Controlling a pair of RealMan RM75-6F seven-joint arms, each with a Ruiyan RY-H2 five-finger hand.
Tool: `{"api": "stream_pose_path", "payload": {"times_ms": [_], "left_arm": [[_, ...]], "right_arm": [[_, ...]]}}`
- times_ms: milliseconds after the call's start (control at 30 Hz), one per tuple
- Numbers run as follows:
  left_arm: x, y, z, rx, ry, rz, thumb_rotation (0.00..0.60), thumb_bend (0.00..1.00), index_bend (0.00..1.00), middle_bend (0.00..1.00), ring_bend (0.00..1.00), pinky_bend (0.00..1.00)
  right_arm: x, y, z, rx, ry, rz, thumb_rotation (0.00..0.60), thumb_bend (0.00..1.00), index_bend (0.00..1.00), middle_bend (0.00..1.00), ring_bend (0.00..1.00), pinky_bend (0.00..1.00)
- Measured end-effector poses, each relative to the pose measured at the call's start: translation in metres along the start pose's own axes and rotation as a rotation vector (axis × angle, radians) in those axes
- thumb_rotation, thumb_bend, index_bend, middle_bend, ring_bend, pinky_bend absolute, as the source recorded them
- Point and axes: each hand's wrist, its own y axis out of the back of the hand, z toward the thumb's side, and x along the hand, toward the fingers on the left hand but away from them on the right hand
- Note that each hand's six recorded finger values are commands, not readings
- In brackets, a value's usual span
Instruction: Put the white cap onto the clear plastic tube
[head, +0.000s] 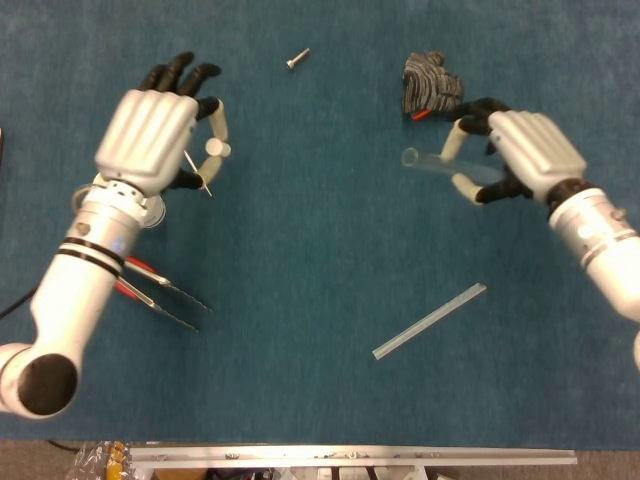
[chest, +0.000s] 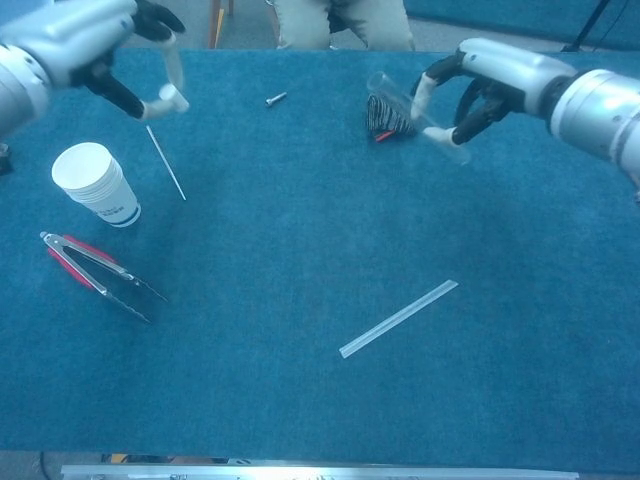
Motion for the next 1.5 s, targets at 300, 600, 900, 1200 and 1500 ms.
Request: {"api": "stream_pose_path", "payload": {"times_ms": [300, 600, 900, 1200, 1500], "left_arm": [[-0.021, 0.034, -0.008, -0.075, 0.03, 0.001, 0.6, 0.32, 0.54, 0.14, 0.0, 0.0], [-0.027, 0.047, -0.005, -0.137, 0.031, -0.015, 0.6, 0.32, 0.54, 0.14, 0.0, 0.0], [-0.026, 0.046, -0.002, -0.168, 0.025, -0.029, 0.6, 0.32, 0.54, 0.14, 0.0, 0.0], [-0.025, 0.047, -0.001, -0.204, 0.033, -0.041, 0.6, 0.32, 0.54, 0.14, 0.0, 0.0], [-0.026, 0.048, 0.003, -0.237, 0.028, -0.058, 0.6, 0.32, 0.54, 0.13, 0.0, 0.0]], "right_arm": [[-0.012, -0.026, 0.024, 0.001, 0.049, -0.005, 0.6, 0.39, 0.67, 0.24, 0.14, 0.41], [-0.02, -0.04, 0.043, 0.009, 0.069, -0.026, 0.6, 0.39, 0.67, 0.24, 0.14, 0.41], [-0.027, -0.05, 0.056, -0.021, 0.08, -0.041, 0.6, 0.38, 0.67, 0.24, 0.14, 0.42], [-0.04, -0.057, 0.069, -0.073, 0.077, -0.055, 0.6, 0.38, 0.67, 0.24, 0.14, 0.42], [-0.053, -0.065, 0.081, -0.113, 0.066, -0.05, 0.6, 0.38, 0.67, 0.24, 0.14, 0.42]]}}
